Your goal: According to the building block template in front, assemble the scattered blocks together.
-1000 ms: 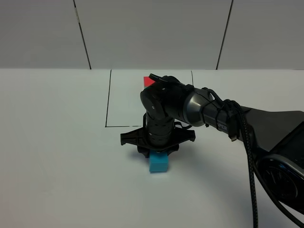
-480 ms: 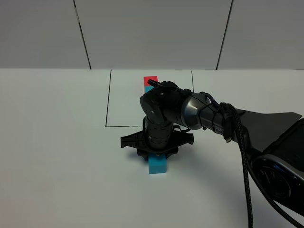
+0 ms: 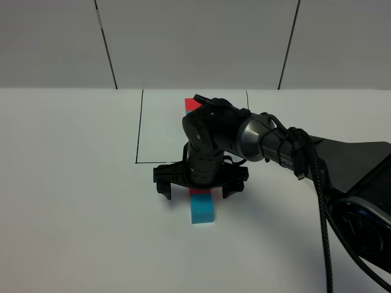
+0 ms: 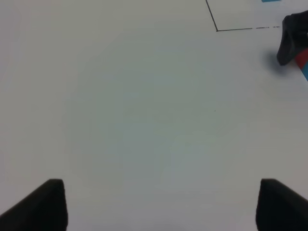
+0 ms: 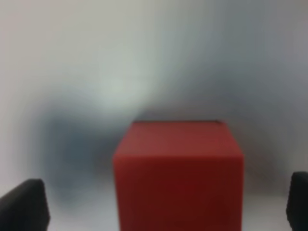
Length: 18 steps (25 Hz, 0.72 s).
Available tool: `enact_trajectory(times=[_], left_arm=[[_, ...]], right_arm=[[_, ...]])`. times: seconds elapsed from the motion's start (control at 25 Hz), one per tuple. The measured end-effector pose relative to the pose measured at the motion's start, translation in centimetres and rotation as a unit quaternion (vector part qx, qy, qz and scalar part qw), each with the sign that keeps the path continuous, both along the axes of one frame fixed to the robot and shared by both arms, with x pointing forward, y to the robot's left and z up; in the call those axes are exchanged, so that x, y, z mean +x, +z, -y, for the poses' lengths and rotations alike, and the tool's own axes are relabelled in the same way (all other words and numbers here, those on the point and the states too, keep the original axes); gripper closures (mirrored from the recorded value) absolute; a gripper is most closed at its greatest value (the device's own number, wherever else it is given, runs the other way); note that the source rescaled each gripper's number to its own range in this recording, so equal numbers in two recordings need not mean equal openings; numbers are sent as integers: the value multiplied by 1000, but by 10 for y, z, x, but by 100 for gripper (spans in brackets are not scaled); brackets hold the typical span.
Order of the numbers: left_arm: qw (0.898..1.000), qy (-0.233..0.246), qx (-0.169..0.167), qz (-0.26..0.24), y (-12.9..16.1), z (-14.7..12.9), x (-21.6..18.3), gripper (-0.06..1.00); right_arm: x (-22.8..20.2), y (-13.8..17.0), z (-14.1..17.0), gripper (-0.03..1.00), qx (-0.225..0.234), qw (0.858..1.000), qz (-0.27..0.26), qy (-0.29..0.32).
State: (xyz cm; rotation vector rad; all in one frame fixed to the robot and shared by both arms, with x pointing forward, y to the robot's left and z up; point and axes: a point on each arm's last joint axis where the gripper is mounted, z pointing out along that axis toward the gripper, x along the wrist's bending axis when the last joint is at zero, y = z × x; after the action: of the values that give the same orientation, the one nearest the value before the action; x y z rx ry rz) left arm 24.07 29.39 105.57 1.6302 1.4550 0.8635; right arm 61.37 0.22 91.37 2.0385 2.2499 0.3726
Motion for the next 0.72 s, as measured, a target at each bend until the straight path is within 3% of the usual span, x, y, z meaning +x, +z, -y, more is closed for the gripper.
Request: enact_trajectory(times=[0.2,0.32,0.56,0.72], left_arm=[[1000,0,0,0,0,0,0,26],[1000,0,0,0,0,0,0,26],[1000,0,0,0,0,0,0,26],[1000,0,0,0,0,0,0,26]], right_arm=[[-1,58,7,-3,35,998,44,12],[7,87,29,-3,47,997,61,7],[48,121,129,-3,54,993,81,-66],[53,150,197,-3,49,989,93,-108]])
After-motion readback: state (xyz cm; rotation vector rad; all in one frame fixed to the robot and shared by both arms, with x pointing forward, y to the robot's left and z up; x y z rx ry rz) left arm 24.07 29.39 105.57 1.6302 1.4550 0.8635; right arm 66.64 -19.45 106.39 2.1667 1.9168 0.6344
